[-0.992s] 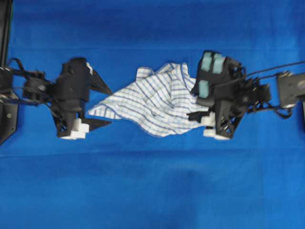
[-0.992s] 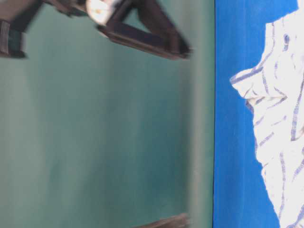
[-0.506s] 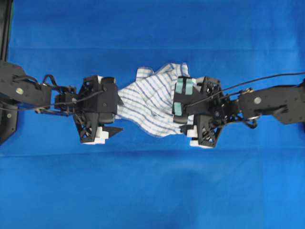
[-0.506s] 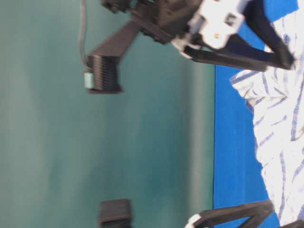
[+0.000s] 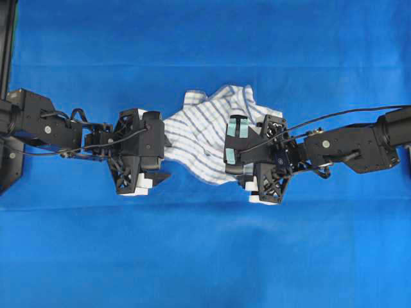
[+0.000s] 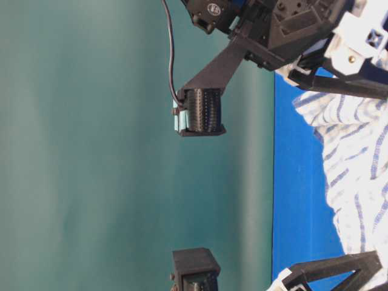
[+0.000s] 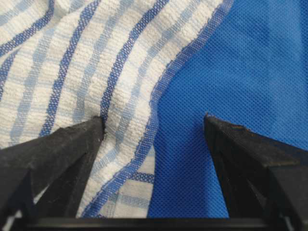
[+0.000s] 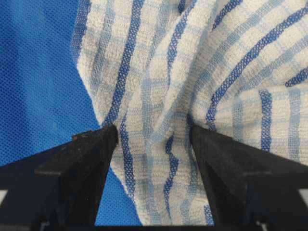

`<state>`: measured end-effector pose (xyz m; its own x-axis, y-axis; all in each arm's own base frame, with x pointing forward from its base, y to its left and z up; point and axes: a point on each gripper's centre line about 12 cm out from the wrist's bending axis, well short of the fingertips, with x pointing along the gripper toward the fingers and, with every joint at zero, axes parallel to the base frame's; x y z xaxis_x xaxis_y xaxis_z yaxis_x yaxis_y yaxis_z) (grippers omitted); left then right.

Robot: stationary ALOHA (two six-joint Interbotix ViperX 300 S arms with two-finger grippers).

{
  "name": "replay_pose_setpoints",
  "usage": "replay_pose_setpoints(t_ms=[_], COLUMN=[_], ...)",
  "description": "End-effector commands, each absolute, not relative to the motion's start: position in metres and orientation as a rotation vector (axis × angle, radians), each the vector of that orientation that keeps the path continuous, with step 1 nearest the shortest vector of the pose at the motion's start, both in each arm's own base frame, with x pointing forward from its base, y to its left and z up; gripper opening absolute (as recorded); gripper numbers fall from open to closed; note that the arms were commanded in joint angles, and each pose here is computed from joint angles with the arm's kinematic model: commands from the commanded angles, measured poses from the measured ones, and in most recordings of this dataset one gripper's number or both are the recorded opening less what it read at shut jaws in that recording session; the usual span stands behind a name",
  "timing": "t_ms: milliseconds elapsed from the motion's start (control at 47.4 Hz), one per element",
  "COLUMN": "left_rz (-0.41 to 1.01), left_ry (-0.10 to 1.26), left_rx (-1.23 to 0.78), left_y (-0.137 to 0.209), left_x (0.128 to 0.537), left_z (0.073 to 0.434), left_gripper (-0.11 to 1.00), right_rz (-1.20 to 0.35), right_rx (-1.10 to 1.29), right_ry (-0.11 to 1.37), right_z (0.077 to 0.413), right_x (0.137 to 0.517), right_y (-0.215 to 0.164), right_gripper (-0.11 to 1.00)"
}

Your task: Lift the towel with both arms.

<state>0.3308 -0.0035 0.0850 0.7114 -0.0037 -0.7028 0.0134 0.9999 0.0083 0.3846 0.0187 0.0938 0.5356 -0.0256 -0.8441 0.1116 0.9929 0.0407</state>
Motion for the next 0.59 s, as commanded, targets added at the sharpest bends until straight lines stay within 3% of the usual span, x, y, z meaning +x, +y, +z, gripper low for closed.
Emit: replay_pose_setpoints(t_ms=[0, 63, 127, 190, 295, 570], left_rz=[0.005, 0.007, 0.01, 0.01, 0.011, 0.013], left_ry=[0.761, 0.759, 0.763, 0.766, 0.769, 0.75], left_rx=[0.007, 0.007, 0.006, 0.006, 0.005, 0.003], left_y=[0.0012, 0.0022, 0.0033, 0.0032, 0.0037, 0.0043], left_x=[0.3353, 0.3358, 0.3356, 0.3353, 0.3345, 0.3374], left_z=[0.0893, 0.0897, 0.0895, 0.0892, 0.0895, 0.0972], left_gripper=[0.79, 0.68, 0.49, 0.29, 0.04, 0.03], right_rz=[-0.076, -0.073, -0.073, -0.074, -0.074, -0.077], right_rx=[0.09, 0.086, 0.082, 0.082, 0.082, 0.086], right_ry=[0.991, 0.989, 0.989, 0.991, 0.992, 0.977], right_z=[0.0963, 0.0964, 0.0968, 0.0972, 0.0968, 0.103], right_x=[0.387, 0.3871, 0.3875, 0.3872, 0.3868, 0.3887], right_y=[0.0196, 0.0196, 0.0189, 0.0189, 0.0188, 0.0182], right_gripper=[0.66, 0.64, 0.56, 0.4, 0.09, 0.07])
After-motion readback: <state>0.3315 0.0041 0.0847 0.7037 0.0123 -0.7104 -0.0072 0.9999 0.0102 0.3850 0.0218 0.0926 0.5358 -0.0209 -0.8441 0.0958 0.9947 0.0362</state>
